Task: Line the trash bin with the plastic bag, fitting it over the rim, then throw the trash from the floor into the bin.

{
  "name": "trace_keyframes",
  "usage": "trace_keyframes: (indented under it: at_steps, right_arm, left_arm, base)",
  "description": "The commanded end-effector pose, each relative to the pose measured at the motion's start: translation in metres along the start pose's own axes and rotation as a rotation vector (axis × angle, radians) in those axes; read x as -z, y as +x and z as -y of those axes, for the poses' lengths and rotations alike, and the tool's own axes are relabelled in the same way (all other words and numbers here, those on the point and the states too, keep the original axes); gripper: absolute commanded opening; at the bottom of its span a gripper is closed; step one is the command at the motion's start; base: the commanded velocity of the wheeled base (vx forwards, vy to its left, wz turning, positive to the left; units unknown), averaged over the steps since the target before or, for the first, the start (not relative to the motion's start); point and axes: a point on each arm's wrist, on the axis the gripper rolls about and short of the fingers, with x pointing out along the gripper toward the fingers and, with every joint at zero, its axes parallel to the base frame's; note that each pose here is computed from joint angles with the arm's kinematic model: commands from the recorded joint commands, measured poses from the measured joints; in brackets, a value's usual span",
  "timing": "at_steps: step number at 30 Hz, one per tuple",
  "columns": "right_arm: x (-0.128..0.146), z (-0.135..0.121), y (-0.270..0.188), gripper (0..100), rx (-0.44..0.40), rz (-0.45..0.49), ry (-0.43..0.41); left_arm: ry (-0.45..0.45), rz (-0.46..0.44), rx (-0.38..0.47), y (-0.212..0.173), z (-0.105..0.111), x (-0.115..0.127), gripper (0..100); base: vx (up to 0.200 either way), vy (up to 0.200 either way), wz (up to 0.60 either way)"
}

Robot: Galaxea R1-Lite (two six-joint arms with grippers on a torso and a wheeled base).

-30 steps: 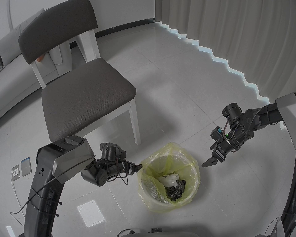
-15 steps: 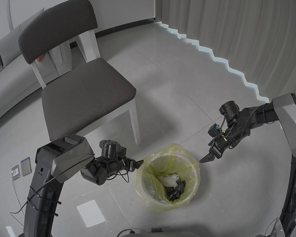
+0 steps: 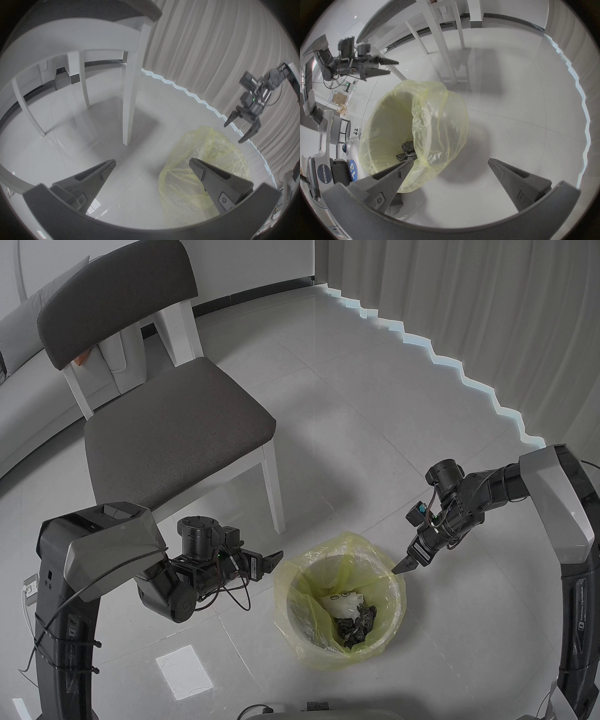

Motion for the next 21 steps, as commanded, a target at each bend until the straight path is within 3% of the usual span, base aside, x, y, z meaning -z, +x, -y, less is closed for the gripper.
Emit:
trace_keyframes:
  at_steps: [1, 11, 21]
  right_arm:
    - [0.01, 0.004, 0.018, 100, -0.016, -0.033, 0.019]
    - [0.019, 0.011, 0.025, 100, -0.017, -0.05, 0.04]
    - [0.017, 0.013, 0.07, 100, -0.042, -0.071, 0.016]
  left_arm:
    - [-0.014, 0.033, -0.011, -0.013, -0.003, -0.01, 100]
    - [-0.024, 0.047, -0.015, -0.018, -0.007, -0.006, 100]
    - [-0.025, 0.057, -0.006, -0.02, -0.002, -0.007, 100]
  base:
    - [0.0, 0.0, 0.0]
    - [0.0, 0.0, 0.0]
    - [0.0, 0.0, 0.0]
